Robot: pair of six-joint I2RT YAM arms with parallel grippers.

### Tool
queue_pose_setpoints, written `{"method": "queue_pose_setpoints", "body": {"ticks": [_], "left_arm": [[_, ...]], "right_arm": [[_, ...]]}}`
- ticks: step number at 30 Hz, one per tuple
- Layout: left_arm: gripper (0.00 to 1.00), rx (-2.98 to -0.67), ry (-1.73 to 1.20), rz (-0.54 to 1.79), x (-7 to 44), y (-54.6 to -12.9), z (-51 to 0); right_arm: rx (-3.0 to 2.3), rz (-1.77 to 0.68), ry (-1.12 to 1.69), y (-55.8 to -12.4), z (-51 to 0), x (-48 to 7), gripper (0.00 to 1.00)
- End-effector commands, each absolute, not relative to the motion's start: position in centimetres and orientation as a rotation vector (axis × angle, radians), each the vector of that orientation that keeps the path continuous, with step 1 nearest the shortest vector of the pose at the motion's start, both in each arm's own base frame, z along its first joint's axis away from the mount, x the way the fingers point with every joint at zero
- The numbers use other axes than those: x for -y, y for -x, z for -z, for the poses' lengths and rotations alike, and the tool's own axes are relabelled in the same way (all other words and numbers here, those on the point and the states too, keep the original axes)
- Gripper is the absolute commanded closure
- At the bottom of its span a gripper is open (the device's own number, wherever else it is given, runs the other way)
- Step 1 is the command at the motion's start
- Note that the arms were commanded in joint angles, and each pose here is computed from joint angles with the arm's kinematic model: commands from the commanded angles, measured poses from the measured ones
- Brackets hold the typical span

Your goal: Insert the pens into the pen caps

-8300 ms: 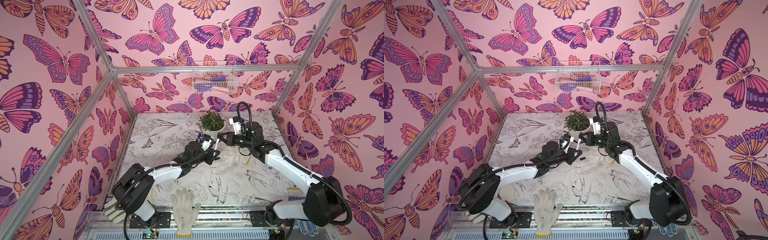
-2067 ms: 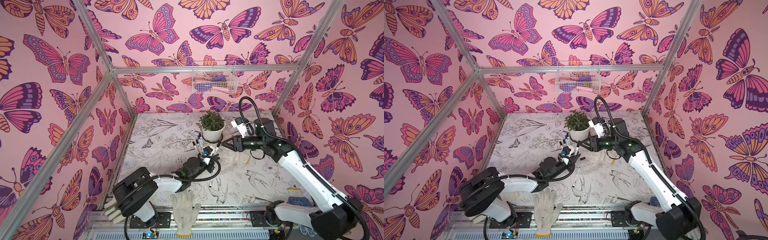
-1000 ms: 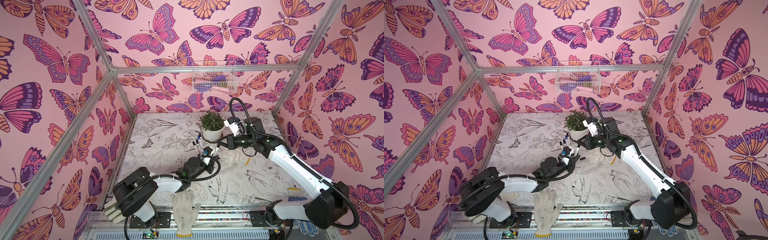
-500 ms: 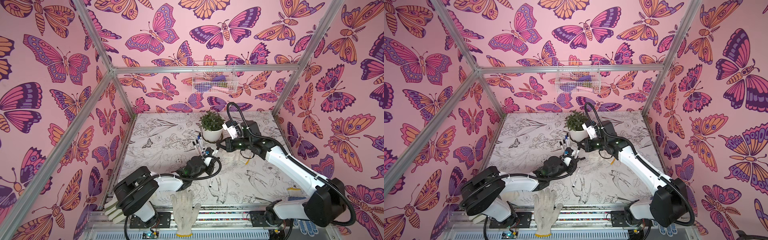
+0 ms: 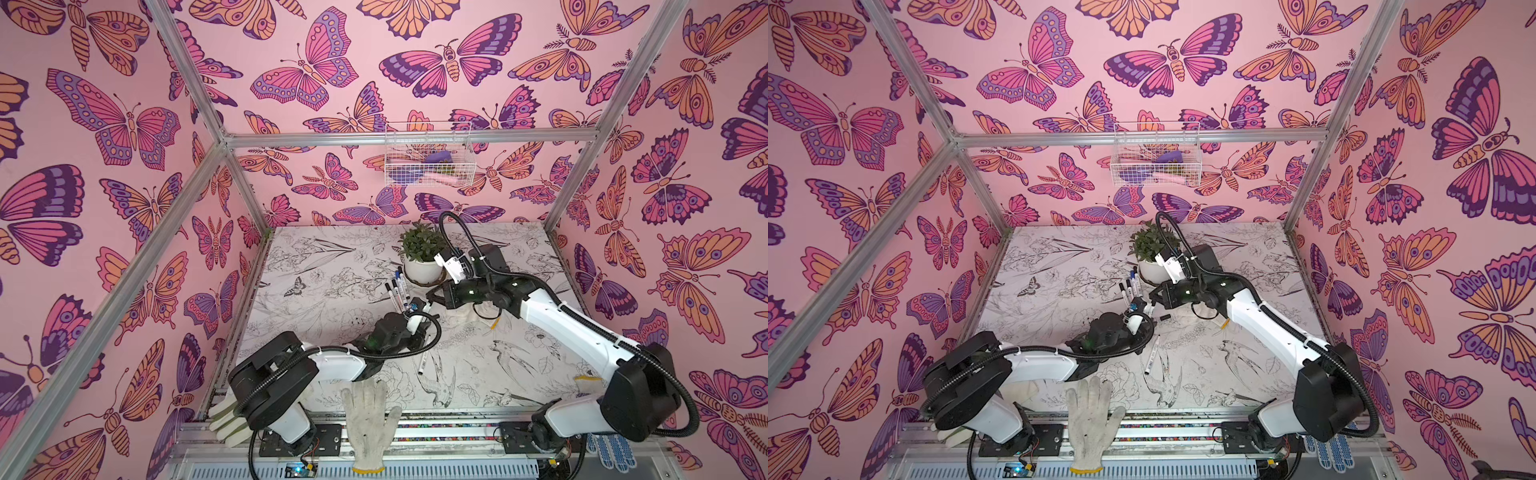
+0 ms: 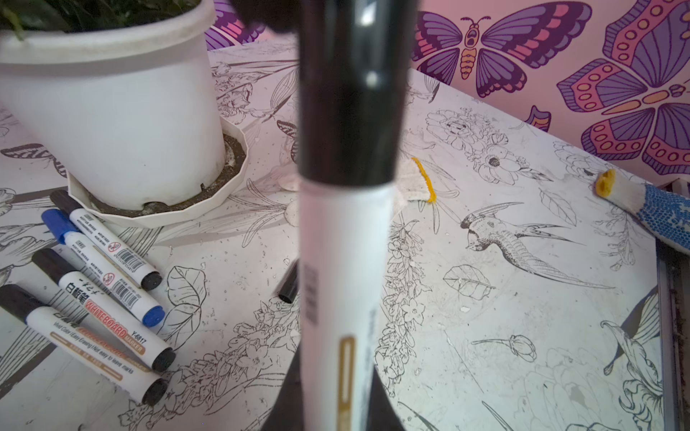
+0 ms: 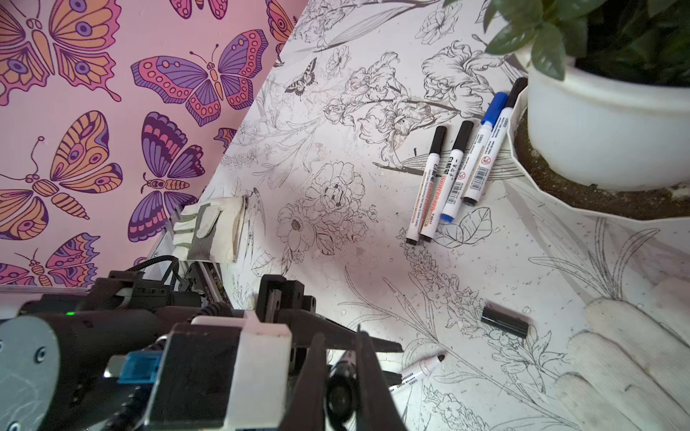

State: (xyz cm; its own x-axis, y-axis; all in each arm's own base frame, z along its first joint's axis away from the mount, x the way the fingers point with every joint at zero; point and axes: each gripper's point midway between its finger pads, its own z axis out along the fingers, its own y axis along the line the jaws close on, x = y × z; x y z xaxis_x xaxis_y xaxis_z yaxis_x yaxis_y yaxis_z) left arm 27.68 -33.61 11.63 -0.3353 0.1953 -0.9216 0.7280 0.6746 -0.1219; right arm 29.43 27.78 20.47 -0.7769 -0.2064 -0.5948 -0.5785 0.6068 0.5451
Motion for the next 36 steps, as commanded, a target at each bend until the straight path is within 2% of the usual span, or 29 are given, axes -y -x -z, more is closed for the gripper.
{"method": "queue_pose_setpoints", "body": {"ticks": [1, 18, 28, 36], "left_arm": [[1.0, -1.424, -0.505, 0.791, 34.8, -30.5, -26.1], [1.0, -1.392, -0.454, 0.794, 33.9, -31.3, -28.0], [1.0, -1.399, -0.428, 0.798, 33.7, -31.5, -27.9], [1.0, -1.389, -0.427, 0.776, 33.5, -31.7, -28.2]], "right_arm": [[-2.871, -1.181, 0.7, -19.3, -12.4, -27.1, 1.0], [-3.0, -0.982, 0.788, -18.5, -9.8, -25.9, 1.0], [-3.07, -0.697, 1.001, -16.9, -7.3, -25.0, 1.0], [-3.118, -0.651, 1.045, -16.3, -6.7, -24.6, 1.0]]}}
